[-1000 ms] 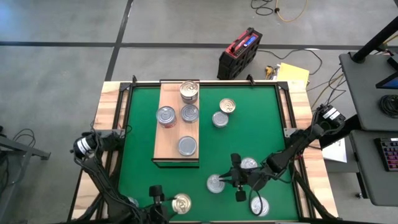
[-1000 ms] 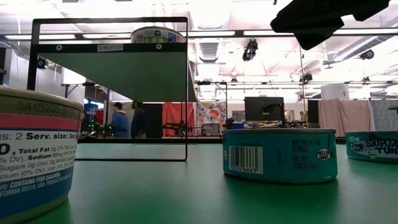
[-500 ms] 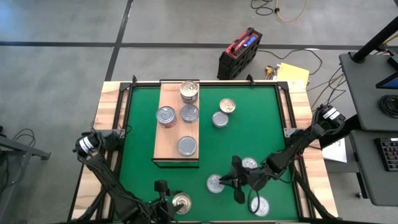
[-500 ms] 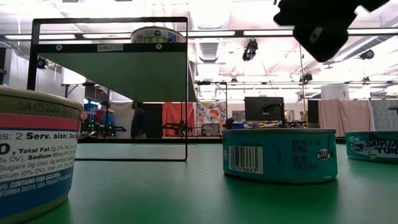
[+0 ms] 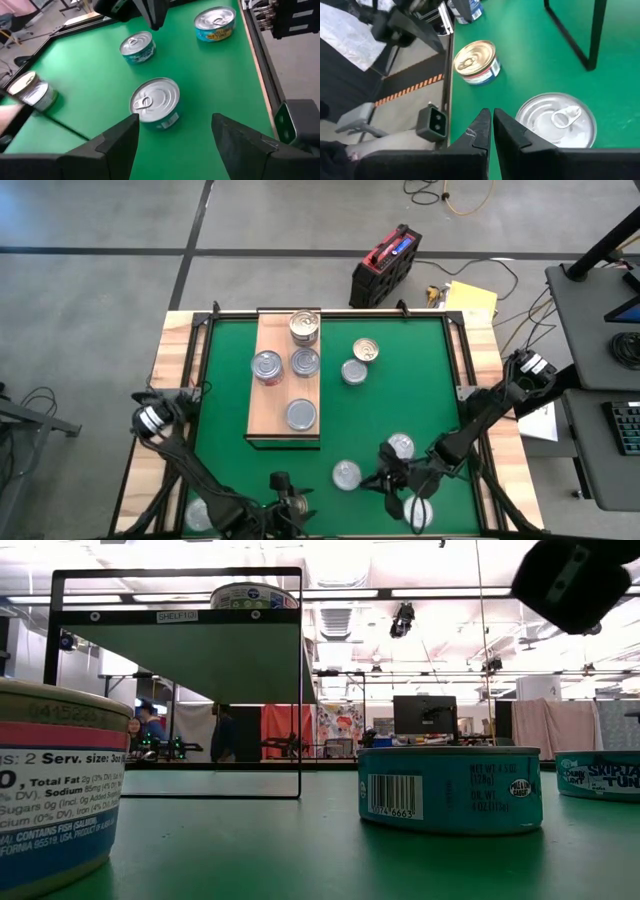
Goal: Stack canned seafood by type on shelf
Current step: Put the green and blue tuna can on the shelf
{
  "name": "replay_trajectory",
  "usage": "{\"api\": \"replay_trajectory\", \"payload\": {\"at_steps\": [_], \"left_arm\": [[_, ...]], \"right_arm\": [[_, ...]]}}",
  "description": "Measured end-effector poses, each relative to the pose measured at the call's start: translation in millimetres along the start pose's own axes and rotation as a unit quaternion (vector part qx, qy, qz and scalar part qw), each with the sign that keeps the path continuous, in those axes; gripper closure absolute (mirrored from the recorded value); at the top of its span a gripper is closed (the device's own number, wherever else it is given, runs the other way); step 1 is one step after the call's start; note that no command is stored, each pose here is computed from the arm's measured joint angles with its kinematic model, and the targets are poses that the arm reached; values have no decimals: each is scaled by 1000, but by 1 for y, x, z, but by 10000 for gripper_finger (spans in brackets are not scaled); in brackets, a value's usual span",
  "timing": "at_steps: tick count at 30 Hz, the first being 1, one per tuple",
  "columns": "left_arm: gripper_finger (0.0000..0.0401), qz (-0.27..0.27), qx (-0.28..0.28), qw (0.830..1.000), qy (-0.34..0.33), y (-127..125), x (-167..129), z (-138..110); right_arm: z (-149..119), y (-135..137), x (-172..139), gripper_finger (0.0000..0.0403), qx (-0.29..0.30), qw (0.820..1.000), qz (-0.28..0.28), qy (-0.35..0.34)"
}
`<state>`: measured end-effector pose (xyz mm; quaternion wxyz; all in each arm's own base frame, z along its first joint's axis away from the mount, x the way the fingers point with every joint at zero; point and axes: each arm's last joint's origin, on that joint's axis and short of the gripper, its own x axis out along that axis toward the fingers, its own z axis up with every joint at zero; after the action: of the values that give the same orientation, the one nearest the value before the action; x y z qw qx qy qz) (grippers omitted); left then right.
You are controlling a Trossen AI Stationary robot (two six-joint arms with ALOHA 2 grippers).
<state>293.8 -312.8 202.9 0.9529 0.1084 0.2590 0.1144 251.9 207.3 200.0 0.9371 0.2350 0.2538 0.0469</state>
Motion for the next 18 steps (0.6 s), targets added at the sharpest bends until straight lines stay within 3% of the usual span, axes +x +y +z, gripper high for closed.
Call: {"api": "replay_trajectory", "payload": {"at_steps": [7, 18], "left_arm": [[168, 16, -20, 999, -20, -9, 18, -5], [168, 11, -81, 994, -73, -21, 55, -3]], "right_arm": [[-4, 1, -1, 390, 25, 999, 12, 31], [-14, -18, 5, 390, 59, 993, -76, 63]]}}
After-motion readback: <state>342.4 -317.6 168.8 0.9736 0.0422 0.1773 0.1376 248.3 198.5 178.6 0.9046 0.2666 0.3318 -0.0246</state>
